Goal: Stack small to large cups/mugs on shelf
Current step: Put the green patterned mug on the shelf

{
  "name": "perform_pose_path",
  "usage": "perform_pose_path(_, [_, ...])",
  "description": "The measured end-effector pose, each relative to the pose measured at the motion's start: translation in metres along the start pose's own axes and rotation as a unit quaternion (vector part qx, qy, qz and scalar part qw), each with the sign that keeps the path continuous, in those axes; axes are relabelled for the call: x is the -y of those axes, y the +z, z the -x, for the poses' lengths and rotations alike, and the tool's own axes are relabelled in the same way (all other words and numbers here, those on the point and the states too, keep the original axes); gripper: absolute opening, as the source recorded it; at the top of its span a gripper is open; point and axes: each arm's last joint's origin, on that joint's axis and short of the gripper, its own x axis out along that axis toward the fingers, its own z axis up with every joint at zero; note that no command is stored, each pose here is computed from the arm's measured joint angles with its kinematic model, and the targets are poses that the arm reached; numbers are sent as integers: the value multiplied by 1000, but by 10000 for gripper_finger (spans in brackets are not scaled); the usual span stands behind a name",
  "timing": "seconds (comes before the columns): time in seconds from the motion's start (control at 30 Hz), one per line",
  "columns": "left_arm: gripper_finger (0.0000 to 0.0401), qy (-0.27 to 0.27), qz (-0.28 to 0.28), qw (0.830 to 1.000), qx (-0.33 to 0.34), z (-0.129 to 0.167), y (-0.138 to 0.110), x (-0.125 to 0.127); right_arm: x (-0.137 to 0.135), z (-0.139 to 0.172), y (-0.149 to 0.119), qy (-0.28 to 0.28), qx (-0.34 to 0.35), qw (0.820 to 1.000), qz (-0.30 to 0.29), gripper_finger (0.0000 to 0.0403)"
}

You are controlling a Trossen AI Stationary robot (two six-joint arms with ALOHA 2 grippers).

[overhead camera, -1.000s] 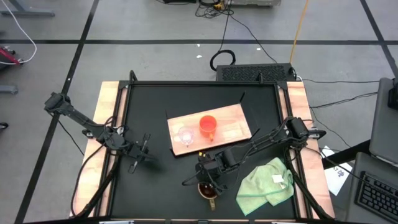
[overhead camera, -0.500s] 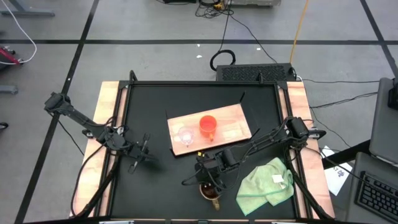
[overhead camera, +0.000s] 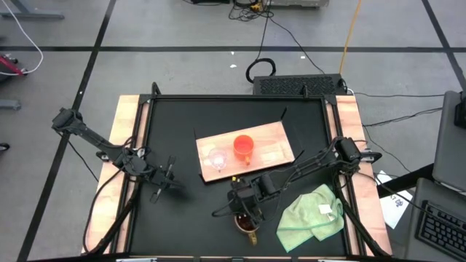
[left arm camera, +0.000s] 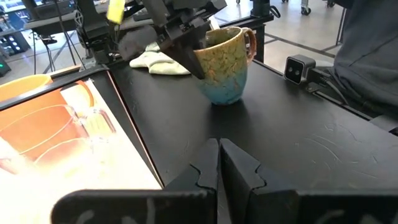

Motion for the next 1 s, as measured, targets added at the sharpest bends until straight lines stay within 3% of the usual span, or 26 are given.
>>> perform_pose_path(0.37, [19, -1, 0, 1000, 1, 0, 0, 0, -1, 32, 15, -15, -27, 999, -18, 32])
perform_pose_path(1.0, [19, -1, 0, 1000, 1, 0, 0, 0, -7, 41, 10, -9, -62, 998, -17, 31])
